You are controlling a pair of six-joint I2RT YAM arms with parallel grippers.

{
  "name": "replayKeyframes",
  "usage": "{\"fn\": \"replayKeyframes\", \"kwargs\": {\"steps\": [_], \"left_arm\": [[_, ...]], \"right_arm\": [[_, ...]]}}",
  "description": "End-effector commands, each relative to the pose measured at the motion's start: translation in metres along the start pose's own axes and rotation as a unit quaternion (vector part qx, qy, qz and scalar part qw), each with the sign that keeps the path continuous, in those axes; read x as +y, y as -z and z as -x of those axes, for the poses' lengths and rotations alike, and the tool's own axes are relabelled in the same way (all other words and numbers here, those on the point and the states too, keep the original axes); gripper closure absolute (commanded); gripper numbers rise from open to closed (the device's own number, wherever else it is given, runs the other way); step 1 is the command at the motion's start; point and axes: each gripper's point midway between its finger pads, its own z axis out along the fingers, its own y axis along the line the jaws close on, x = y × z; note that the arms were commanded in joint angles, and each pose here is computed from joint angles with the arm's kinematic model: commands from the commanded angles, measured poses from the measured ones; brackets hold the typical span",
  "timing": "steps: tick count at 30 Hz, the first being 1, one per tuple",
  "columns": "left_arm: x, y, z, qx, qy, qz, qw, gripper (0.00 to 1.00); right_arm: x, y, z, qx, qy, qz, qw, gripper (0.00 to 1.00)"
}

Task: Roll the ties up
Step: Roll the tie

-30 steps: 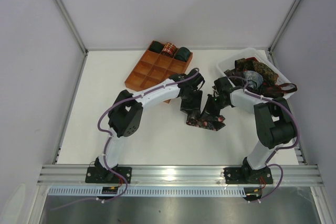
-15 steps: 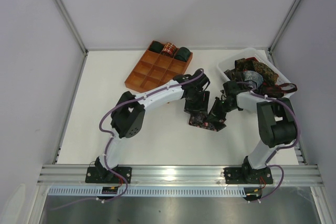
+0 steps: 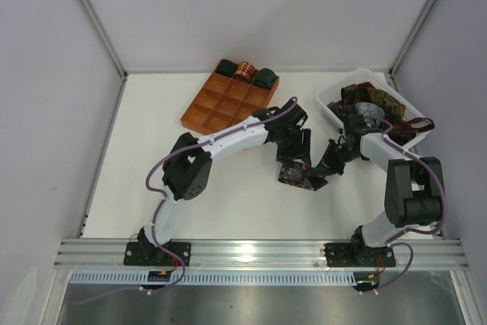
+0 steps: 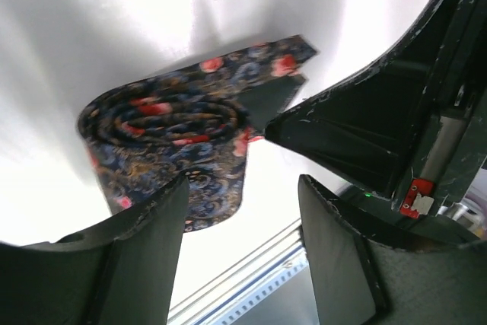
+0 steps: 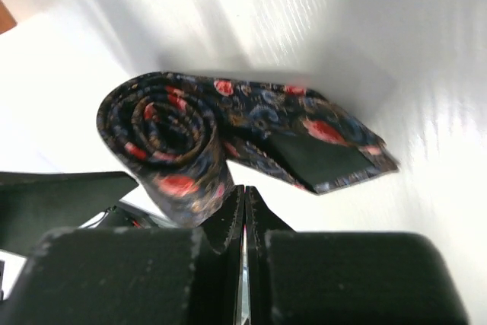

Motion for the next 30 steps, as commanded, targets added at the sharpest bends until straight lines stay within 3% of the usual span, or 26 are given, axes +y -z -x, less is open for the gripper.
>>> {"fn": "replayKeyframes", "kwargs": {"steps": [1,7,14,16,17,23,30], "left_arm": [[-0.031,0.006,0.005,-0.009,-0.013,-0.063,0.998,0.35],[-0.032,0.054,0.012,-0.060,-0.076,-0.072,0.993,0.27],[0.002,0.100,0.014,-0.086,-0.099,-0.075,0.988,0.13],[0.012,0.098,0.011,-0.084,-0.098,-0.096,0.987,0.10],[0.015,0.099,0.009,-0.081,-0.097,-0.110,0.986,0.00],[0.060,0.071,0.000,-0.035,-0.069,-0.139,0.987,0.00],[0.063,0.050,0.001,-0.010,-0.078,-0.160,0.984,0.05]], "right_arm": [[0.013,0.026,0.008,-0.025,0.037,0.016,0.999,0.97],[0.037,0.040,0.001,-0.015,0.067,0.055,0.996,0.96],[0.067,0.025,-0.008,-0.003,0.076,0.073,0.994,0.96],[0.067,0.017,-0.005,-0.008,0.075,0.066,0.995,0.96],[0.065,0.011,-0.004,-0.007,0.072,0.057,0.996,0.96],[0.045,-0.007,0.003,-0.013,0.070,0.017,0.997,0.96],[0.028,-0.017,0.006,-0.015,0.068,-0.015,0.997,0.97]]}}
